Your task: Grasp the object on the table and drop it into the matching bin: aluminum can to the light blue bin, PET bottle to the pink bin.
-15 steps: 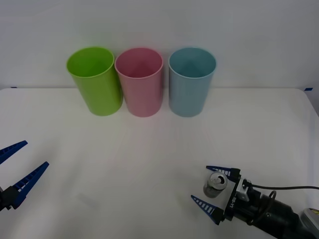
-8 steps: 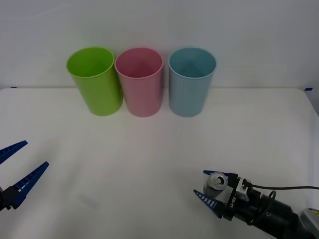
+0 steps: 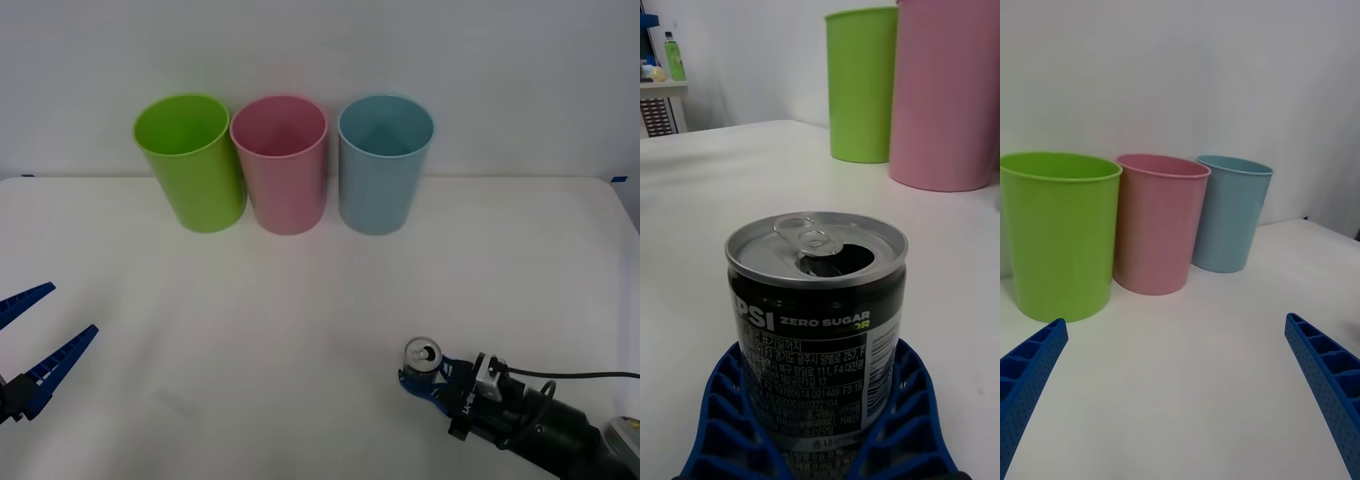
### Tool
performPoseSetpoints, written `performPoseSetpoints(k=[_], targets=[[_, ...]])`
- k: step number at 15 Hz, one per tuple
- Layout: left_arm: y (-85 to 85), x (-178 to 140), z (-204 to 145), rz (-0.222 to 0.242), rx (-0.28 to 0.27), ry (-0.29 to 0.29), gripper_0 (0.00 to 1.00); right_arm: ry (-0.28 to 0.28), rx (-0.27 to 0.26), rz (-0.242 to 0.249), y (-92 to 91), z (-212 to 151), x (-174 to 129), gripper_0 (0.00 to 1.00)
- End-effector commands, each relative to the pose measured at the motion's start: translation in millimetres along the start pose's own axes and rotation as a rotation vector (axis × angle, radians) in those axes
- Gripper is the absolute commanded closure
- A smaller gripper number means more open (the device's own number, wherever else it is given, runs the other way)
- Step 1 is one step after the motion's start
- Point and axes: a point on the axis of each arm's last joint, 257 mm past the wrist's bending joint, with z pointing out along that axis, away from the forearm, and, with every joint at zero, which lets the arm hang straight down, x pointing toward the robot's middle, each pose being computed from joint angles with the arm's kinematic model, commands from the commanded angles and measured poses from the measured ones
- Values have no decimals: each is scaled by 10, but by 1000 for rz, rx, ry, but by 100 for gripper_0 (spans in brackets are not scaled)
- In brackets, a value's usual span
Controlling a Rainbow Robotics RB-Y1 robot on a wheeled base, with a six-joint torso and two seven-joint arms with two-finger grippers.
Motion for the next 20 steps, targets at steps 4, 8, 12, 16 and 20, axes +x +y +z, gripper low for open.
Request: performPoseSetpoints(k=[4, 8, 12, 16, 20], targets=[[0, 0, 0, 0, 0, 0, 0, -47, 41, -4, -105, -84, -264, 100], [0, 0, 0, 0, 0, 0, 0, -78, 103, 46, -160, -248, -717, 100], [0, 0, 0, 0, 0, 0, 0, -107, 205, 71, -226, -432, -1300, 100], [0, 0, 0, 0, 0, 0, 0, -155, 261, 98, -260, -463, -1803, 100], [0, 0, 0, 0, 0, 0, 0, -197, 287, 82, -346, -426, -2238, 100]])
